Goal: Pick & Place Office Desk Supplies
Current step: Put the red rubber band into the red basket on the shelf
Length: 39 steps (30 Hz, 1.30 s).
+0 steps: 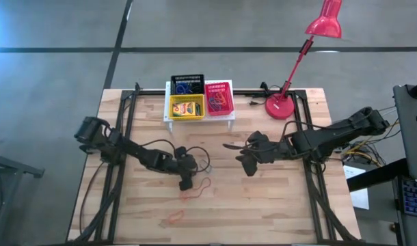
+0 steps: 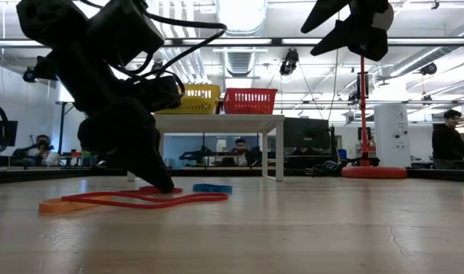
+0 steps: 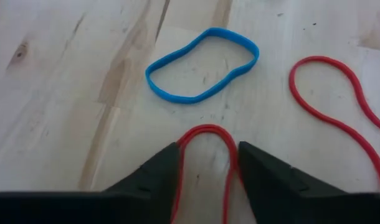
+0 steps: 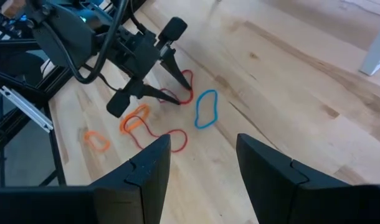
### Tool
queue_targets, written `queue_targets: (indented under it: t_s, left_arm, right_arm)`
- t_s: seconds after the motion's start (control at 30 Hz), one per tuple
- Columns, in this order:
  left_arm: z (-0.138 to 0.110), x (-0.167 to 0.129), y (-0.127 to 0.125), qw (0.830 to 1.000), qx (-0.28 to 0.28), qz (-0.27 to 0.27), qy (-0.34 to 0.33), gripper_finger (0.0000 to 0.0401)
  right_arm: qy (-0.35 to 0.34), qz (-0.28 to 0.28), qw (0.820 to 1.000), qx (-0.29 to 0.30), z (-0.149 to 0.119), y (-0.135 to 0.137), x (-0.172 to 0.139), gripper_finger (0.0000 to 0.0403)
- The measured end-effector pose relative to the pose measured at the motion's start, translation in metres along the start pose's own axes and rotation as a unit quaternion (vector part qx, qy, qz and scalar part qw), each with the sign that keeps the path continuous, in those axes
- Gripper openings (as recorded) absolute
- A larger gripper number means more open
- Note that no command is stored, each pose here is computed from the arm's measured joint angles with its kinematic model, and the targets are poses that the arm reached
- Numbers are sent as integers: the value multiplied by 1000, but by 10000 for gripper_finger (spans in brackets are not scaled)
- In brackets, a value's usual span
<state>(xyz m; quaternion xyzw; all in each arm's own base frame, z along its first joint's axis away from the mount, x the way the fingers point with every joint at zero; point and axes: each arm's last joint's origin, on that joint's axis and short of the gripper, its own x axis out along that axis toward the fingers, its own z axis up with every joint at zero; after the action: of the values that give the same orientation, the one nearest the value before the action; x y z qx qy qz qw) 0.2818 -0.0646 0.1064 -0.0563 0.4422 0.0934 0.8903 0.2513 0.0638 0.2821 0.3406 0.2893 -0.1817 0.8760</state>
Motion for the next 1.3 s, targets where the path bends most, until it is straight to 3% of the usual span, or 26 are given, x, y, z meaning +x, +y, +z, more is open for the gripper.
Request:
queue_targets:
  t_s: [0.27, 0.33, 0.57, 0.73, 1.07, 1.3]
  left_arm:
    - [0, -1, 0, 1000, -4, -11, 5, 24]
    - [1, -4, 0, 1000, -10, -21, 6, 8]
    - [19, -35, 0, 998, -38, -44, -16, 4]
    - [37, -73, 2, 992, -50, -98, -66, 4]
    - [62, -155, 15, 959, -97, -179, -198, 3]
    - [102, -196, 15, 940, -81, -183, -277, 3]
  right_arm:
    - [-1, -1, 1000, -6, 0, 0, 0, 178]
    - [-1, -2, 1000, -6, 0, 0, 1, 178]
    - [0, -5, 1000, -7, -1, 0, 3, 178]
    - [-4, -8, 1000, -11, -1, 0, 3, 178]
    - [-20, -24, 999, -21, -1, -3, 4, 178]
    - [-39, -36, 998, -23, 0, -3, 4, 178]
